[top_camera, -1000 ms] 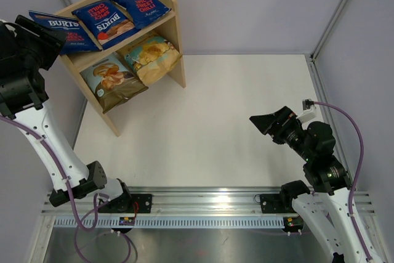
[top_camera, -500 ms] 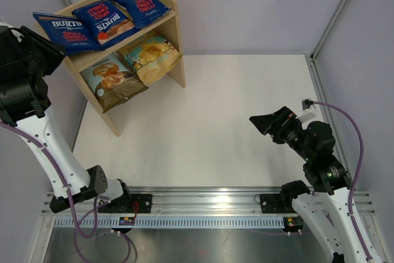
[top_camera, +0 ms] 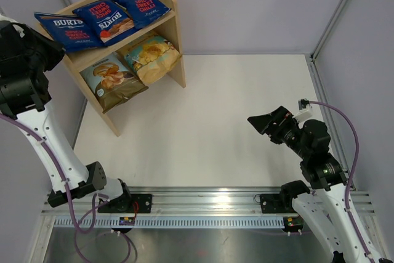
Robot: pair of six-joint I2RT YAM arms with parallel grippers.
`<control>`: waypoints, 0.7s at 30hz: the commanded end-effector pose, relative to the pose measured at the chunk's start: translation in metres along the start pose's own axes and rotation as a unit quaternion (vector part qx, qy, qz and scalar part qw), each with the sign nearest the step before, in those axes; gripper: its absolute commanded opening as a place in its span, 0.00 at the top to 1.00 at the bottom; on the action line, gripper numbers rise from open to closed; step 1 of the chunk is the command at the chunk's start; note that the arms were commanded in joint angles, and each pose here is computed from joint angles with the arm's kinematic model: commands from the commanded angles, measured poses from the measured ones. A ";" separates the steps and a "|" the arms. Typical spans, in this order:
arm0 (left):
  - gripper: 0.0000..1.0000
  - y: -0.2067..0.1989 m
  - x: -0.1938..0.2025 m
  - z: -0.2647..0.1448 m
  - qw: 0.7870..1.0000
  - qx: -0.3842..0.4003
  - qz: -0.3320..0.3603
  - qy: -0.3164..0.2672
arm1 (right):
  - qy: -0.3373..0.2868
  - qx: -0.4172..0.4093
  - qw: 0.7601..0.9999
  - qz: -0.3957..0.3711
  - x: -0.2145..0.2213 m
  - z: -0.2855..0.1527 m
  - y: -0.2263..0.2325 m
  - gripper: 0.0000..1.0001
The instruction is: Place and organize the chips bags onto the shelf
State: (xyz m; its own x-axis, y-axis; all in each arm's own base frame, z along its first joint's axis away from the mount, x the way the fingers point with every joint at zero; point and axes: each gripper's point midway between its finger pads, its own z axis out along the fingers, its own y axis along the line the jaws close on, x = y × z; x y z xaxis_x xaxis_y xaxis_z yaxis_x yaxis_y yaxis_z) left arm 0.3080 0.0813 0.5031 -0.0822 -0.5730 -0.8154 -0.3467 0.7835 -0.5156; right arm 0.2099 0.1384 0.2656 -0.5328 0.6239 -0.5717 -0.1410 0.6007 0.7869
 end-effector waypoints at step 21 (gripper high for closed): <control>0.75 0.002 0.000 0.016 1.000 -0.003 -0.004 0.006 | -0.011 -0.011 1.000 -0.014 -0.004 0.001 0.003 0.01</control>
State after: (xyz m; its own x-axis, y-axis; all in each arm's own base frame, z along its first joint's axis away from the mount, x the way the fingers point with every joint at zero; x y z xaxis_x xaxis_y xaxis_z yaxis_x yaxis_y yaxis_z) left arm 0.3340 0.0718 0.4897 -0.1493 -0.6155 -0.7739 -0.2933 0.7750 -0.5598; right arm 0.2107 0.1388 0.2597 -0.5393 0.6224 -0.5673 -0.1329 0.6023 0.7871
